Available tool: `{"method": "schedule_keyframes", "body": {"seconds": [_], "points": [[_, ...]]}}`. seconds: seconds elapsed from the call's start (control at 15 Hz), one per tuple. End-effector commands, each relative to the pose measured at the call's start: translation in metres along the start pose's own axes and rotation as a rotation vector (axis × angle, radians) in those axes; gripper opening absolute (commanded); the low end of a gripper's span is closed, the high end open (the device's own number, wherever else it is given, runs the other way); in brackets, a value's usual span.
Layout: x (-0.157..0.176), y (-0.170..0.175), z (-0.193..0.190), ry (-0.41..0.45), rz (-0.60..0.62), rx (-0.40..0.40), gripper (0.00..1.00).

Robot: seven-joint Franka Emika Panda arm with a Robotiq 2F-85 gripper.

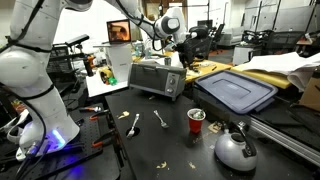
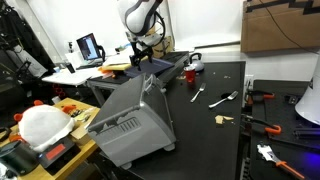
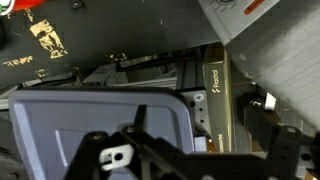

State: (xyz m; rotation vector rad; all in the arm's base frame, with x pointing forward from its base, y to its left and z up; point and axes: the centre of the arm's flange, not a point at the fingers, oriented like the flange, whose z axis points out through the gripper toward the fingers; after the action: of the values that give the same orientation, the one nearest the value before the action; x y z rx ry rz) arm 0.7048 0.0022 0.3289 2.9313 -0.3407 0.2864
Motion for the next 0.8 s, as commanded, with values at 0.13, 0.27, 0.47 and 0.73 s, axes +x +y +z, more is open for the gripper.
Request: {"method": "schedule_keyframes", "body": {"seconds": [0.13, 0.27, 0.47, 0.73], "points": [[0.0014, -0.0095, 0.0020, 0.017, 0.030, -0.027, 1.00], [-0.0010, -0.0124, 0.0020, 0.022, 0.029, -0.023, 1.00], [-0.0023, -0.0151, 0.0028, 0.043, 0.023, -0.036, 1.00], [-0.0042, -0.0142, 0.0095, 0.056, 0.010, -0.054, 1.00]]}}
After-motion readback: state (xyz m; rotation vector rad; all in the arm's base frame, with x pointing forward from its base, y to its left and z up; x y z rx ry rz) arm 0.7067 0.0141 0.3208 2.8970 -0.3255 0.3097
